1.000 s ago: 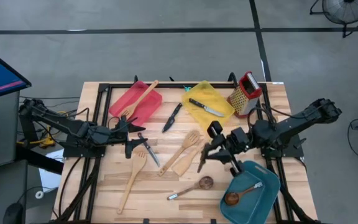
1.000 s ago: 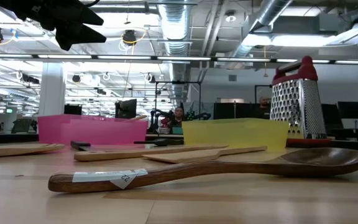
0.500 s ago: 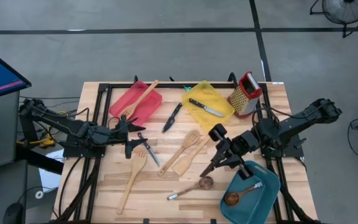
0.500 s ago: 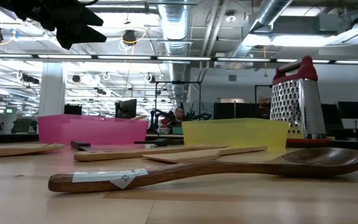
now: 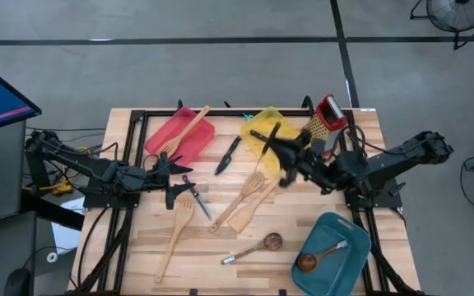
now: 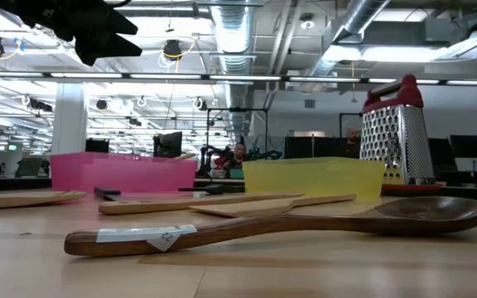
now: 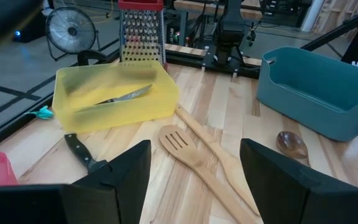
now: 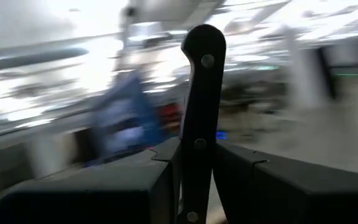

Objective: Pick & Place Kitchen Items
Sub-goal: Put the right black knife into the yellow bin

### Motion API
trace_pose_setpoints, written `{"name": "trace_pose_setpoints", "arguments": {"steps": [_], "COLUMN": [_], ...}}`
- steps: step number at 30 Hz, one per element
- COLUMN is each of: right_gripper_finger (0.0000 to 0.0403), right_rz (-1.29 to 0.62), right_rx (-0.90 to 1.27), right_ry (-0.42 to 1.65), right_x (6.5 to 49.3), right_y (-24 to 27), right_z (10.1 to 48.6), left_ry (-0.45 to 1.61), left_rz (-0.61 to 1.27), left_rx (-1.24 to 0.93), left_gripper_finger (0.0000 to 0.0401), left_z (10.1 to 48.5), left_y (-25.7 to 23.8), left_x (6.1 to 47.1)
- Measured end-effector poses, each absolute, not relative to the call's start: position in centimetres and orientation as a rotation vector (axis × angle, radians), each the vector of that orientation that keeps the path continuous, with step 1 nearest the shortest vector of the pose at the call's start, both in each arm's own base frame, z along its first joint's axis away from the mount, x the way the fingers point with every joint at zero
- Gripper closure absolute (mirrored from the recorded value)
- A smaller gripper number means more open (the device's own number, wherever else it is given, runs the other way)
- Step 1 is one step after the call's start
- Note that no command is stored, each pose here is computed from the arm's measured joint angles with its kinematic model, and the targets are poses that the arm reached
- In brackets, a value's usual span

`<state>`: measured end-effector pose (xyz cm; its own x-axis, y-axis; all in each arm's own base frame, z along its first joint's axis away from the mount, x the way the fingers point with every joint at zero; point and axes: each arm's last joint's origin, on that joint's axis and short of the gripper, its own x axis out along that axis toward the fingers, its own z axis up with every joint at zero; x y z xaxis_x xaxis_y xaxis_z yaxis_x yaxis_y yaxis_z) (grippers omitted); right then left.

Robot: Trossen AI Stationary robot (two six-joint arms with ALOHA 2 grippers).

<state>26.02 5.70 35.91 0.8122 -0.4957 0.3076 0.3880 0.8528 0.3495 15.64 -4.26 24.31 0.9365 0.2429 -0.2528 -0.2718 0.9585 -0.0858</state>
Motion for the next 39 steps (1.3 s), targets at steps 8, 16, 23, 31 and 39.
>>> {"name": "trace_pose_setpoints", "arguments": {"steps": [8,16,23,31,39], "right_gripper_finger": [0.0335,0.0335,0.0335,0.0335,0.0335], "right_rz": [-0.894,-1.054,-1.145,-1.183,-1.072], "right_rx": [0.314,0.242,0.111,-0.016,0.108], "right_ry": [-0.367,-0.308,-0.212,0.039,0.366], "right_x": [26.4,27.3,27.4,28.2,28.5], "right_y": [2.8,1.1,-0.9,-4.7,-10.9], "right_z": [35.0,33.9,33.5,35.3,34.3], "left_ry": [0.242,0.238,0.237,0.238,0.239], "left_rz": [0.264,0.265,0.264,0.265,0.265], "left_rx": [-0.122,-0.128,-0.129,-0.128,-0.128], "left_gripper_finger": [0.0174,0.0174,0.0174,0.0174,0.0174], "left_z": [24.3,24.3,24.4,24.3,24.3], "left_y": [-4.3,-4.3,-4.3,-4.3,-4.3], "left_x": [15.6,15.7,15.7,15.7,15.7]}}
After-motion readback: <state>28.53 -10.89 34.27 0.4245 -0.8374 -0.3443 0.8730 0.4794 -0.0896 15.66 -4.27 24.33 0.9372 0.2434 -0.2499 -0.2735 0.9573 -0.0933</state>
